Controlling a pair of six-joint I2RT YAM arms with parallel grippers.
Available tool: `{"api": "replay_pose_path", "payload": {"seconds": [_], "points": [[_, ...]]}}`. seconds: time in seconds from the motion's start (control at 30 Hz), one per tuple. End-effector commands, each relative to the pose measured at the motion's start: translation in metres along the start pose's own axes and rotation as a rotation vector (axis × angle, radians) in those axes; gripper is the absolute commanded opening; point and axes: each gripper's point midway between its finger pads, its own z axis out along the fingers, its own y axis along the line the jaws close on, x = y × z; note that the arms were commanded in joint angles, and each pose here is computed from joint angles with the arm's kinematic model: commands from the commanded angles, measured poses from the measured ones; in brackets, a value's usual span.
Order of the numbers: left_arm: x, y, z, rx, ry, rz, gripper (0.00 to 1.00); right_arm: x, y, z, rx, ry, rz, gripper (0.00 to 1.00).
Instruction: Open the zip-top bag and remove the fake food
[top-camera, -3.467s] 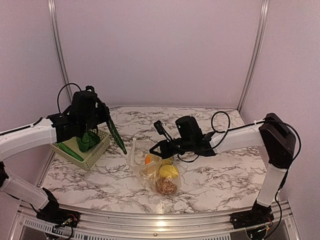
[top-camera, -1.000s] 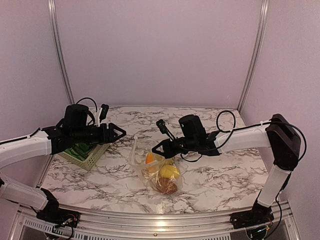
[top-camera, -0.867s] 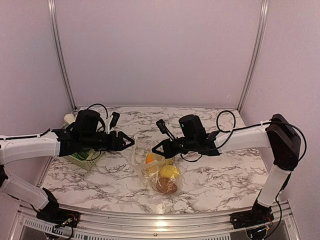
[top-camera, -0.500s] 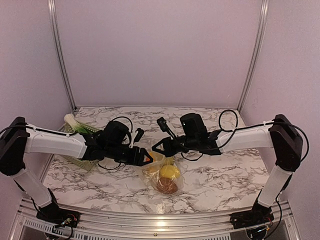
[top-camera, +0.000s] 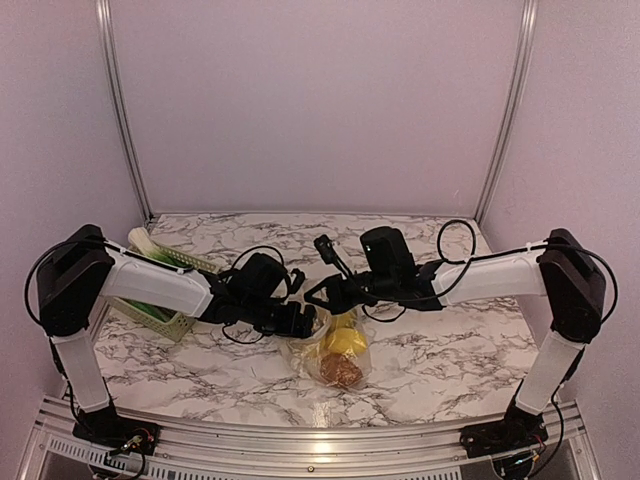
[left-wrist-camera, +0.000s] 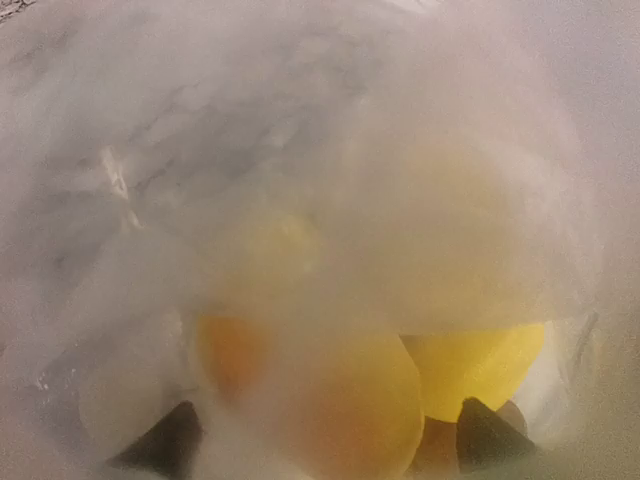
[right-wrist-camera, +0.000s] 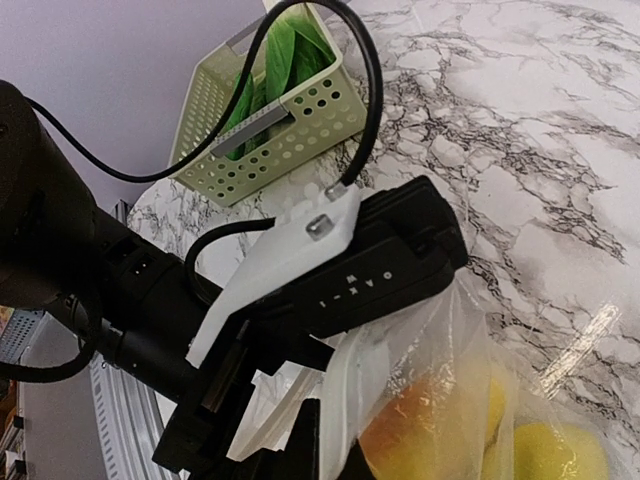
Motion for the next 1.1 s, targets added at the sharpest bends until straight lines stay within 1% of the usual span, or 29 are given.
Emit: {"api": "replay_pose_path", "payload": {"seconds": [0.0, 0.13, 0.27, 0.33, 0.4, 0.47, 0.57, 0.87, 1.0, 1.07], "points": [[0.004, 0.013, 0.012, -0.061, 0.02, -0.023, 0.91, -0.007, 0.008, -0.002, -0.02, -0.028, -0.009, 0.0], [0.011, 0.025, 0.023, -0.105, 0.051, -0.035, 0.9, -0.003, 0.006, -0.001, -0.018, -0.021, -0.007, 0.0], [0.015, 0.031, 0.03, -0.124, 0.064, -0.044, 0.85, -0.001, 0.004, -0.001, -0.012, -0.018, -0.005, 0.0], [0.014, 0.03, 0.031, -0.121, 0.06, -0.045, 0.79, 0.001, 0.003, -0.001, -0.008, -0.015, -0.004, 0.0], [0.011, 0.025, 0.028, -0.101, 0.045, -0.047, 0.69, 0.003, 0.002, -0.001, -0.005, -0.012, -0.004, 0.0], [0.007, 0.02, 0.02, -0.081, 0.02, -0.048, 0.62, 0.003, 0.002, -0.002, -0.001, -0.012, -0.005, 0.0], [-0.004, 0.013, 0.001, -0.058, -0.041, -0.044, 0.58, 0.004, 0.0, -0.004, 0.009, -0.013, -0.006, 0.0], [-0.041, -0.018, -0.071, 0.054, -0.263, 0.007, 0.57, 0.008, -0.013, -0.008, 0.051, -0.015, 0.016, 0.0], [-0.057, -0.025, -0.104, 0.083, -0.387, 0.015, 0.56, 0.011, -0.015, -0.007, 0.053, -0.009, 0.021, 0.0], [-0.065, -0.018, -0.123, 0.065, -0.466, -0.004, 0.55, 0.012, -0.014, -0.007, 0.051, -0.007, 0.022, 0.0]]}}
